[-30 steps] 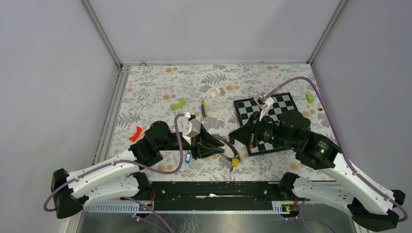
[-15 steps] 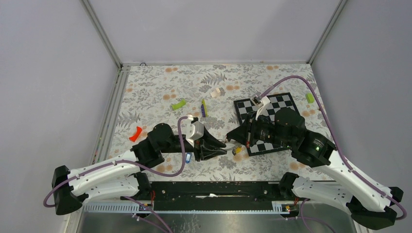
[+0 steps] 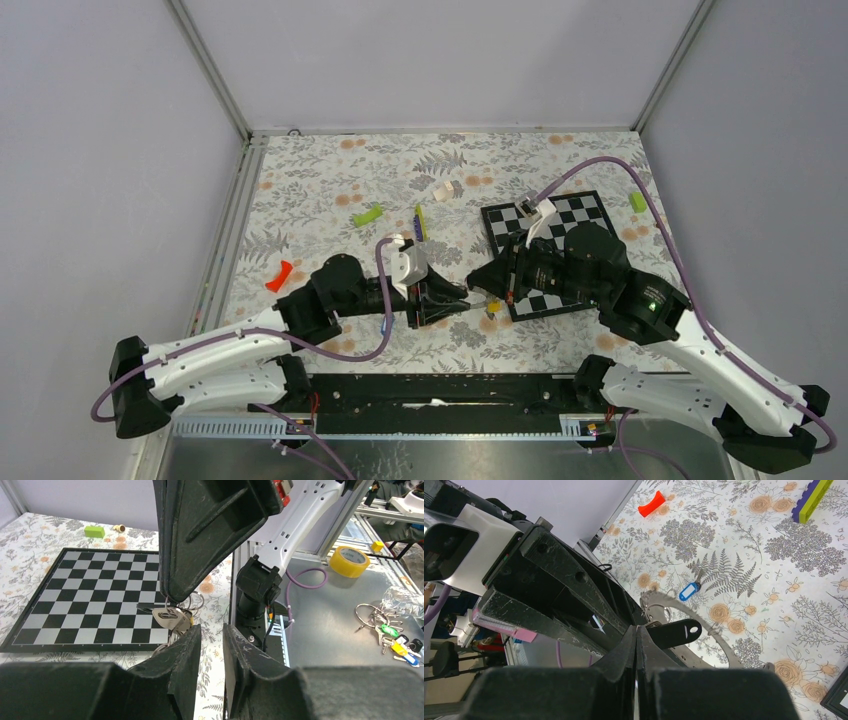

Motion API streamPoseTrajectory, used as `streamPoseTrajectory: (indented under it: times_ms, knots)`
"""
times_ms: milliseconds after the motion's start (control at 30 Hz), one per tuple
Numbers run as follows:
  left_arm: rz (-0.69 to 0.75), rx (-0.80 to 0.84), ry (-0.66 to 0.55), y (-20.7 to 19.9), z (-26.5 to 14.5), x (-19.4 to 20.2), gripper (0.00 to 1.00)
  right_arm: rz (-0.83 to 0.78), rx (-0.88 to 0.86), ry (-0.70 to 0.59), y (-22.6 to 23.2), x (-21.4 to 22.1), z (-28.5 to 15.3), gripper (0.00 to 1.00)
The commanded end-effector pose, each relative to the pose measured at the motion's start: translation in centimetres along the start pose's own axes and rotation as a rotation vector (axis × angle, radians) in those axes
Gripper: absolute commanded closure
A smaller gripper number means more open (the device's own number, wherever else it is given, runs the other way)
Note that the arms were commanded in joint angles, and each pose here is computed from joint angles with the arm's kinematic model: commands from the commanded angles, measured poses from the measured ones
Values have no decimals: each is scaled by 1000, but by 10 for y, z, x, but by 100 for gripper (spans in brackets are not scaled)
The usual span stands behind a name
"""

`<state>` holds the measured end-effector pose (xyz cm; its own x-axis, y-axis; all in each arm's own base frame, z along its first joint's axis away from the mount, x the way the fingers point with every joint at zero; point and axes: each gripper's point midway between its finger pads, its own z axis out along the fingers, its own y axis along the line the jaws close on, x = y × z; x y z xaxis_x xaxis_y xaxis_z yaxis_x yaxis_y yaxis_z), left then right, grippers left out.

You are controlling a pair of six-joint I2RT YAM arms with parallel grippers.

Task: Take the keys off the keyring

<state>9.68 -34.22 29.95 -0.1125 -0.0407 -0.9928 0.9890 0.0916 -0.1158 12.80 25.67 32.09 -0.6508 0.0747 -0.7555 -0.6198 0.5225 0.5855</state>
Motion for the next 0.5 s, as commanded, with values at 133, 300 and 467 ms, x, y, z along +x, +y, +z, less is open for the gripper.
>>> streamPoseTrajectory:
  times_ms: [133,300,467]
  knots:
    - [56,-92,-63,14,4,-32,75,6,-15,-52,7,-13,0,100]
    - [67,-147,-62,24,2,-32,75,4,-2,-55,4,-13,0,100]
    - [76,-182,-60,30,3,-32,74,5,-2,-53,4,-12,1,100]
